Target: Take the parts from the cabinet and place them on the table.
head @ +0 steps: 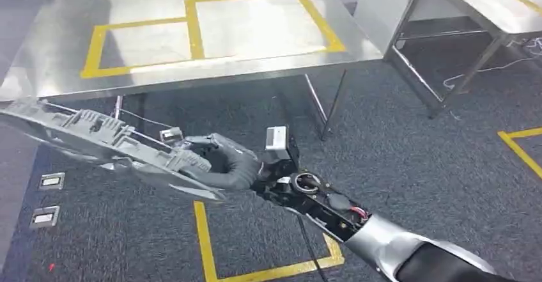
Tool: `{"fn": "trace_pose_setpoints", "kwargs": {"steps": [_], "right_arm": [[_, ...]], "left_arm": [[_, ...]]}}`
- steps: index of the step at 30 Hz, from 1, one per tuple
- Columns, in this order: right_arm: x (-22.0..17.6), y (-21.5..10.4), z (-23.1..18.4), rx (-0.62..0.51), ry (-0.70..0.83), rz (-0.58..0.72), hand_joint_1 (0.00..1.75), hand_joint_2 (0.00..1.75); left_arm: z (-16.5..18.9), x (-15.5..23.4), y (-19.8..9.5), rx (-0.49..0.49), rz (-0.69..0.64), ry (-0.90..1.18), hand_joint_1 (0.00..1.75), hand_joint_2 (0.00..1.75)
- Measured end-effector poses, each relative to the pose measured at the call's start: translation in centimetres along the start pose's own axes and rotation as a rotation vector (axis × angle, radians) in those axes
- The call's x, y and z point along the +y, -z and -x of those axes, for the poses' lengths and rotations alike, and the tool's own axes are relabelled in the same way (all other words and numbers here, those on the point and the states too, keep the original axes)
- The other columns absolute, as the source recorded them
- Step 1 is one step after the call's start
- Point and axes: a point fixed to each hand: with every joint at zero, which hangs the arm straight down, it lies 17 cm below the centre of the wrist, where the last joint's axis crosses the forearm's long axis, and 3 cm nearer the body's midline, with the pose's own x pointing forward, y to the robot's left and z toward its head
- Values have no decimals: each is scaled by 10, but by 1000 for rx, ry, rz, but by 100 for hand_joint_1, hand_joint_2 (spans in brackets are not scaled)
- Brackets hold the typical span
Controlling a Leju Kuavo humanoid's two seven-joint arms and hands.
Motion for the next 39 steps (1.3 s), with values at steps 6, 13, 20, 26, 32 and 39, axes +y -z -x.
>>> {"fn": "trace_pose_setpoints", "kwargs": {"steps": [6,13,20,26,32,39], "right_arm": [[-6,-1,-4,-22,-8,26,175,175],[-9,-1,-4,-23,-20,40,175,175],[-15,-5,-4,-27,-39,75,175,175],[-27,-4,-8,-42,-87,123,175,175],[-37,-2,-18,-70,-120,162,175,175],[-46,-5,-20,-75,-139,202,175,175]], "left_arm": [[1,0,0,2,1,1,0,175],[2,1,0,0,-1,6,0,175],[1,1,0,-1,-1,8,0,175],[0,-5,0,-3,7,8,0,175],[-2,-3,0,-6,4,10,0,175],[3,0,0,2,-2,10,0,175]]}}
